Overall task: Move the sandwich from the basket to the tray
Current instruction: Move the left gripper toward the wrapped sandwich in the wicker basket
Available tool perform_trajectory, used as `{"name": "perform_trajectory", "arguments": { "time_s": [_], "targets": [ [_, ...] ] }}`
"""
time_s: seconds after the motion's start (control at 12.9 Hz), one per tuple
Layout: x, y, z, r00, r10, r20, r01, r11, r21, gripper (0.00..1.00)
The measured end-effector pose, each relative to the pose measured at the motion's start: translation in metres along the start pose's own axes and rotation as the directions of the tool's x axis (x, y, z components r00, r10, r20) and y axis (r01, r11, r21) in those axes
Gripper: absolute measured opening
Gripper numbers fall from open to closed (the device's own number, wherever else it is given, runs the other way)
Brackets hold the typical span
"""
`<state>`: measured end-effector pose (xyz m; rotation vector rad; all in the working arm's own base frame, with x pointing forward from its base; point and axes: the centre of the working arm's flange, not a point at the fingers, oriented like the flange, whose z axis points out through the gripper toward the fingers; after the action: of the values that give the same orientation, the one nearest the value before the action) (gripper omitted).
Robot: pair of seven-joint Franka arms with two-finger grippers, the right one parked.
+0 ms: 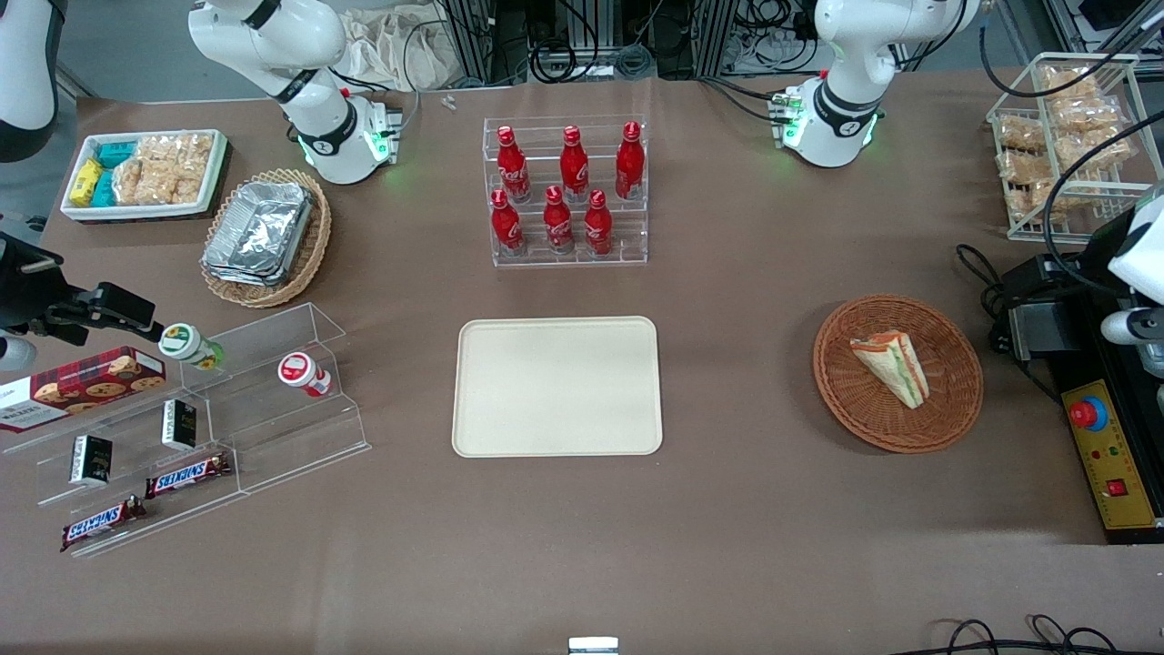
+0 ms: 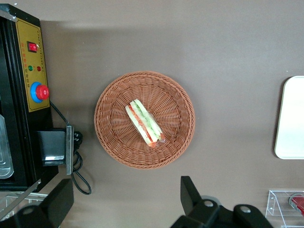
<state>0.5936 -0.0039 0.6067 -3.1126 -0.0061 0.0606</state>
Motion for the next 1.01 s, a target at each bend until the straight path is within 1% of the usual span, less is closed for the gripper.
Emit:
{"name": "perform_trajectory", "arguments": {
  "time_s": [0.31, 0.39, 0.62, 0.7, 0.86, 0.93, 1.01],
  "targets": [
    [0.001, 0.001, 0.002, 1.000, 0.002, 0.005, -0.002, 1.000, 0.000, 1.00],
    [0.000, 0.002, 0.003, 1.000, 0.003, 0.014, -0.003, 1.000, 0.000, 1.00],
    [-0.003, 0.003, 0.022, 0.998, -0.005, 0.067, 0.004, 1.000, 0.002, 1.00],
    [-0.003, 0.003, 0.033, 0.998, -0.008, 0.068, 0.008, 1.000, 0.003, 1.00],
    [-0.009, 0.004, 0.065, 0.999, -0.027, 0.038, 0.026, 1.000, 0.005, 1.00],
    [-0.015, 0.005, 0.084, 0.999, -0.035, 0.029, 0.035, 0.999, 0.007, 1.00],
    [-0.022, 0.006, 0.104, 0.999, -0.045, 0.028, 0.045, 0.999, 0.008, 1.00]
  ]
}}
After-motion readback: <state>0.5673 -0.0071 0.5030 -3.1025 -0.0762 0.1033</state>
